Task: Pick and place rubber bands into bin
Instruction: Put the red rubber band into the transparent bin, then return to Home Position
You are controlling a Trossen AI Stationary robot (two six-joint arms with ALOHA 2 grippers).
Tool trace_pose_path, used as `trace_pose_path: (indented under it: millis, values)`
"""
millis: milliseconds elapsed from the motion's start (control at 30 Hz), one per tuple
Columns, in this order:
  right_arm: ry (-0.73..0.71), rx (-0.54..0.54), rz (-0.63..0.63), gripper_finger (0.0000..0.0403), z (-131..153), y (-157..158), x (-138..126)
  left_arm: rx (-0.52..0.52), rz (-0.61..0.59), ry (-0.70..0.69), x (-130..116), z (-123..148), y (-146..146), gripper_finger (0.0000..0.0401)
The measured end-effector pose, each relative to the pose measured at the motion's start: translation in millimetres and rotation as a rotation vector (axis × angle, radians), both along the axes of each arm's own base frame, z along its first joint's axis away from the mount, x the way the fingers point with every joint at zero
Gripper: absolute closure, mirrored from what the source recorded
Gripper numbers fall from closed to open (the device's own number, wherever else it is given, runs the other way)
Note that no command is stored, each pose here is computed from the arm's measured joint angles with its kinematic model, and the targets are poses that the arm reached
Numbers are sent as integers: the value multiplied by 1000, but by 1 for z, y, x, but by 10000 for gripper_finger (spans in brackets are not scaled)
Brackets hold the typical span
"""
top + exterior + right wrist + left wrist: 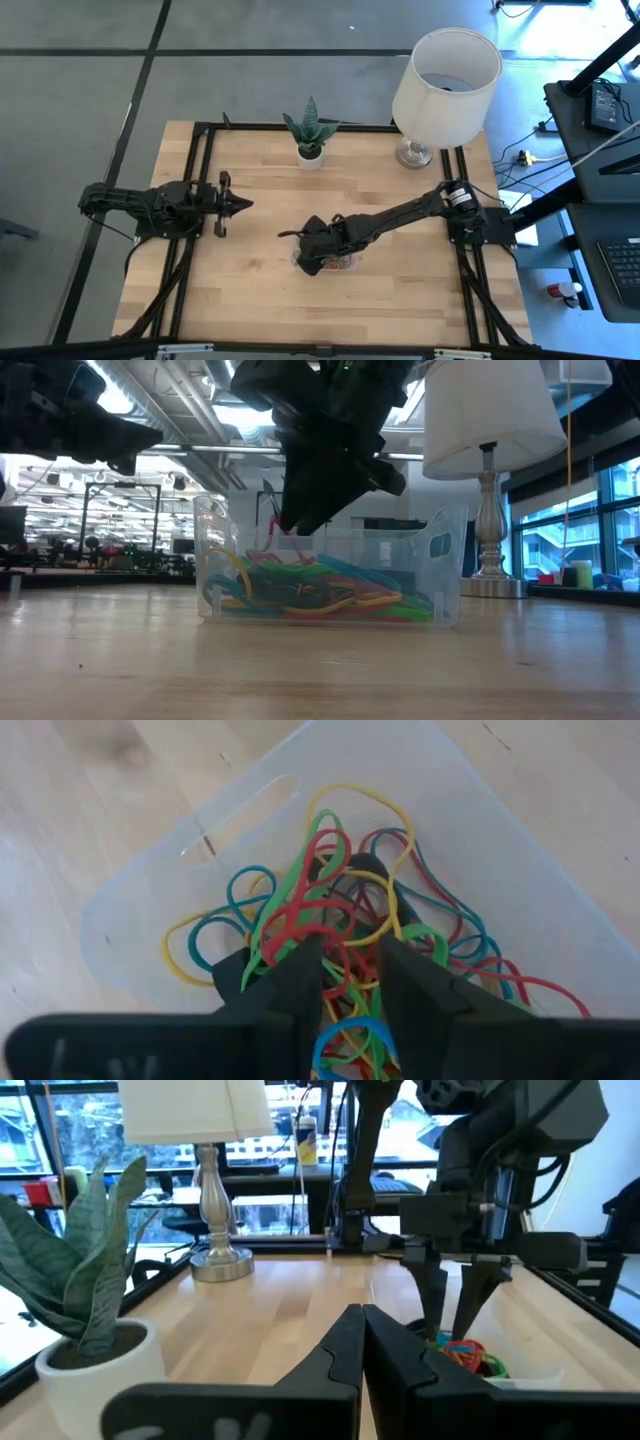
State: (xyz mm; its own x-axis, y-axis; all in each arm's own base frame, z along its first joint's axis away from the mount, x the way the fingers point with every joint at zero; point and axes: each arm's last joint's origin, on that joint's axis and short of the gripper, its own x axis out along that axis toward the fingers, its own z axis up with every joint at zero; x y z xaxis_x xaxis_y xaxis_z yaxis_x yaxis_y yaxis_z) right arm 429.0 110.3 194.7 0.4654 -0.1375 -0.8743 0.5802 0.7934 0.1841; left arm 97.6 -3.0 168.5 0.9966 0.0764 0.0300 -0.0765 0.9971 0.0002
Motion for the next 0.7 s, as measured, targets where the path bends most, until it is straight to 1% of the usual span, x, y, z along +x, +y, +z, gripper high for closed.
trace_pose_path:
  millis: [300,467,567,700]
  values:
    - [38,37,24,286,-1,1,-3,0,-17,6,0,-1,-1,400]
    - [68,28,30,286,0,0,-6,-43,-18,3,0,-1,-1,397]
    - [74,9,66,286,10,-1,-11,-43,-18,3,0,-1,-1,394]
    - [63,-26,145,291,34,-3,-22,-43,-18,3,0,-1,-1,393]
